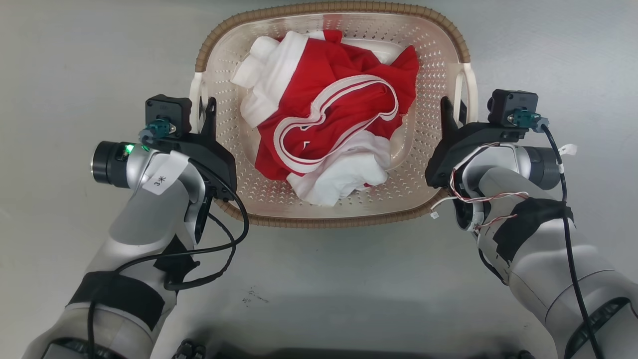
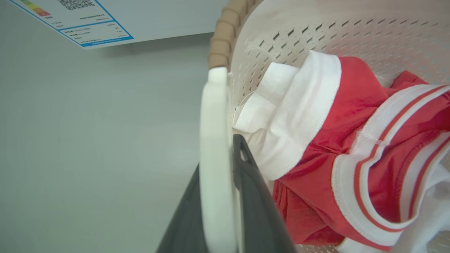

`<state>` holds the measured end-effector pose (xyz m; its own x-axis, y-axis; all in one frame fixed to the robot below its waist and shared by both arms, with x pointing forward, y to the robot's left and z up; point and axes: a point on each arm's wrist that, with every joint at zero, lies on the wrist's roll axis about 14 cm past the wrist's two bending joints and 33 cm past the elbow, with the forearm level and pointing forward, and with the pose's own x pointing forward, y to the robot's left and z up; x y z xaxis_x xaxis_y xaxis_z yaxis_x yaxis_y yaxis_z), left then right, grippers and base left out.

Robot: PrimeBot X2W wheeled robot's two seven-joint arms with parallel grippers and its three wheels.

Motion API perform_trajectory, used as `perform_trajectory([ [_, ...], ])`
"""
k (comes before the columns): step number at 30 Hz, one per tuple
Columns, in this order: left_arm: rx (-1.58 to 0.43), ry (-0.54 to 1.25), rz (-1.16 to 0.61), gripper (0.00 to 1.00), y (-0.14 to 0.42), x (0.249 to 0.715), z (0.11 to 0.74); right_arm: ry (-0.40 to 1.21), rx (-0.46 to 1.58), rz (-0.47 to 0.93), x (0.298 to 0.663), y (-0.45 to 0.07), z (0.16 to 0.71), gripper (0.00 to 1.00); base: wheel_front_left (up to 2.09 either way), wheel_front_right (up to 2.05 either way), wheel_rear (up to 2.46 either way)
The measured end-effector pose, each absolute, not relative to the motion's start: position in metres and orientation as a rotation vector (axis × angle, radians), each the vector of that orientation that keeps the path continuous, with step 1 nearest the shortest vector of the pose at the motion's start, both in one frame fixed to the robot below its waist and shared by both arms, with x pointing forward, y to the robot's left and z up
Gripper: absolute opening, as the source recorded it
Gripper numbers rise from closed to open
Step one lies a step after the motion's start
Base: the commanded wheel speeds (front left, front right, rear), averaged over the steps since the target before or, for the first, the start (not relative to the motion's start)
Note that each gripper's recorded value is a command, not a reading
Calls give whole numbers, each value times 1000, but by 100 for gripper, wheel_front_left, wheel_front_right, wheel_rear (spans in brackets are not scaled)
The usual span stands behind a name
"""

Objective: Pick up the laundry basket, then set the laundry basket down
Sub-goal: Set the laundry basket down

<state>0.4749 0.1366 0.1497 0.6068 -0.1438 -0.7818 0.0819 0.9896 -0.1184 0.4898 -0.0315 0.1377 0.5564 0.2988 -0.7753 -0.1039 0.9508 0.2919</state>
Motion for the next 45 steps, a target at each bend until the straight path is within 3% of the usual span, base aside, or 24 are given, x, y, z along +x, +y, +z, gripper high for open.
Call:
perform_trajectory([
  [1,-72,905,-131,47,137,476,150,953,224,238,490,-32,137,100,0,0,0],
  [3,-71,906,-134,100,135,476,150,947,226,243,492,-30,139,100,0,0,0],
  [26,-55,830,-117,100,140,488,191,832,201,234,518,-36,191,100,0,0,0],
  [45,-110,683,-121,100,133,479,271,677,194,236,519,-44,282,100,0,0,0],
])
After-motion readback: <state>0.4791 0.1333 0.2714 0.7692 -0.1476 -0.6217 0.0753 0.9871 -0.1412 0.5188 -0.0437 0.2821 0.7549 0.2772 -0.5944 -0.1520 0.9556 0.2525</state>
